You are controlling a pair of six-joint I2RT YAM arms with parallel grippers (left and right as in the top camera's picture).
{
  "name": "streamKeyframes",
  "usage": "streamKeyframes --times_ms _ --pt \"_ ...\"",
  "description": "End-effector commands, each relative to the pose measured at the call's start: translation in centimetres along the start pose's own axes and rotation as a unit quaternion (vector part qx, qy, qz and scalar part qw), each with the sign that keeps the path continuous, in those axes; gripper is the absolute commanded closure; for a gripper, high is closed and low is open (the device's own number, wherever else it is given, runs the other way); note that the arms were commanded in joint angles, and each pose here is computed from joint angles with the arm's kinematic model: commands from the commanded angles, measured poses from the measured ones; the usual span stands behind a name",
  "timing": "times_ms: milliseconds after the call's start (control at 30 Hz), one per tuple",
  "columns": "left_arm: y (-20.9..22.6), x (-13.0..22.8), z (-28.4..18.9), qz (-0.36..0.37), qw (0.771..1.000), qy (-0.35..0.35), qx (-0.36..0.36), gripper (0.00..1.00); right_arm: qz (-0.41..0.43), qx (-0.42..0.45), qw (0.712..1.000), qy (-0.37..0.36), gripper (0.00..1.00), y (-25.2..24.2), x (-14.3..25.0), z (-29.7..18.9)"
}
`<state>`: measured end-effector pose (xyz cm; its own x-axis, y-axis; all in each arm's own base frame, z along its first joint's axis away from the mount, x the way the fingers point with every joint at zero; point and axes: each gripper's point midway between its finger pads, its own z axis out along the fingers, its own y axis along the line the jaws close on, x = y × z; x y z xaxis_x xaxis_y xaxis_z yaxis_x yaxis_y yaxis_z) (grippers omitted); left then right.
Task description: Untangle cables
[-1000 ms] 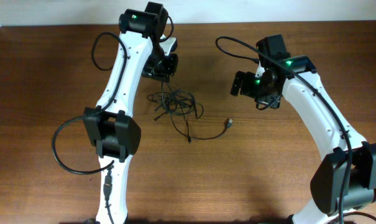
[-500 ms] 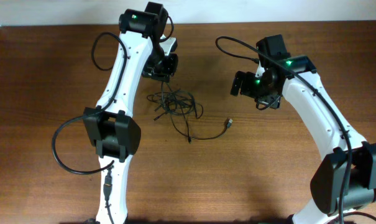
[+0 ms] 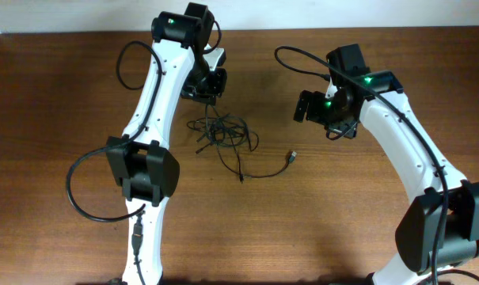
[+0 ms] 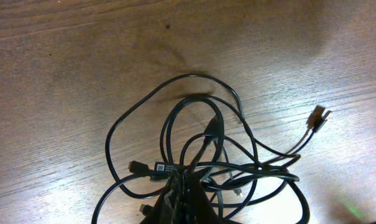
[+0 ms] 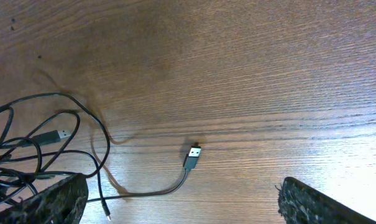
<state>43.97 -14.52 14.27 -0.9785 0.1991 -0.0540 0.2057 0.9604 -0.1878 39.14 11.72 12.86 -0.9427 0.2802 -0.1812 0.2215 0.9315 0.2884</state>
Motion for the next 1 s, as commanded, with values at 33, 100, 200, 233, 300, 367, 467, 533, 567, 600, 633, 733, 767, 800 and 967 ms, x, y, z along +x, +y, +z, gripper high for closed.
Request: streamKeyframes --times_ms 33,100,200,233,300,367,467,533,567,600,633,733,767,800,967 --pt "-0.7 -0.1 -1.8 0.002 1.000 -0.022 0.005 1.00 0.005 0.004 1.000 -0.003 0.02 -0.3 -0.1 -0.1" --pt "-0.7 -0.1 -1.8 0.002 1.000 -0.022 0.005 1.00 0.005 0.004 1.000 -0.003 0.01 -0.3 -0.1 -0.1" --pt "-0.7 -0.1 -1.8 0.002 1.000 -0.022 0.005 1.00 0.005 0.004 1.000 -0.003 0.01 -0.3 -0.1 -0.1" --pt "-0.7 -0.1 -1.8 0.002 1.000 -0.022 0.005 1.00 0.005 0.004 1.000 -0.003 0.01 -0.3 -0.1 -0.1" --pt "-0.7 -0.1 -1.8 0.002 1.000 -0.022 0.005 1.00 0.005 0.004 1.000 -0.003 0.01 -0.3 -0.1 -0.1" --pt "-0.7 -0.1 -1.8 0.002 1.000 -0.022 0.005 1.00 0.005 0.004 1.000 -0.003 0.01 -0.3 -0.1 -0.1" --pt "-0.7 -0.1 -1.8 0.002 1.000 -0.022 0.005 1.00 0.005 0.004 1.000 -0.003 0.01 -0.3 -0.1 -0.1" --pt "-0.7 -0.2 -1.8 0.002 1.000 -0.024 0.006 1.00 0.005 0.004 1.000 -0.003 0.01 -0.3 -0.1 -0.1" --pt "-0.7 -0.2 -1.8 0.002 1.000 -0.024 0.006 1.00 0.005 0.004 1.000 -0.003 0.01 -0.3 -0.1 -0.1" --pt "-0.8 -0.2 -1.8 0.002 1.000 -0.023 0.008 1.00 0.005 0.004 1.000 -0.003 0.01 -0.3 -0.1 -0.1" --pt "-1.1 0.0 -1.8 0.002 1.000 -0.021 0.018 1.00 0.004 0.004 1.000 -0.003 0.01 -0.2 -0.1 -0.1" --pt "-1.4 0.0 -1.8 0.002 0.999 -0.020 0.024 1.00 -0.003 -0.007 1.000 -0.025 0.01 0.3 -1.1 -0.1" --pt "-1.4 -0.1 -1.8 0.003 0.999 -0.023 0.025 1.00 -0.008 -0.019 0.999 -0.048 0.01 0.9 -2.2 -0.2" --pt "-1.6 -0.3 -1.8 0.004 0.999 -0.027 0.030 1.00 -0.009 -0.026 0.998 -0.055 0.01 1.2 -2.6 -0.3" --pt "-4.2 -0.9 -2.3 0.010 0.993 -0.038 0.107 1.00 -0.108 -0.226 0.968 0.002 0.01 7.0 -0.1 -3.7"
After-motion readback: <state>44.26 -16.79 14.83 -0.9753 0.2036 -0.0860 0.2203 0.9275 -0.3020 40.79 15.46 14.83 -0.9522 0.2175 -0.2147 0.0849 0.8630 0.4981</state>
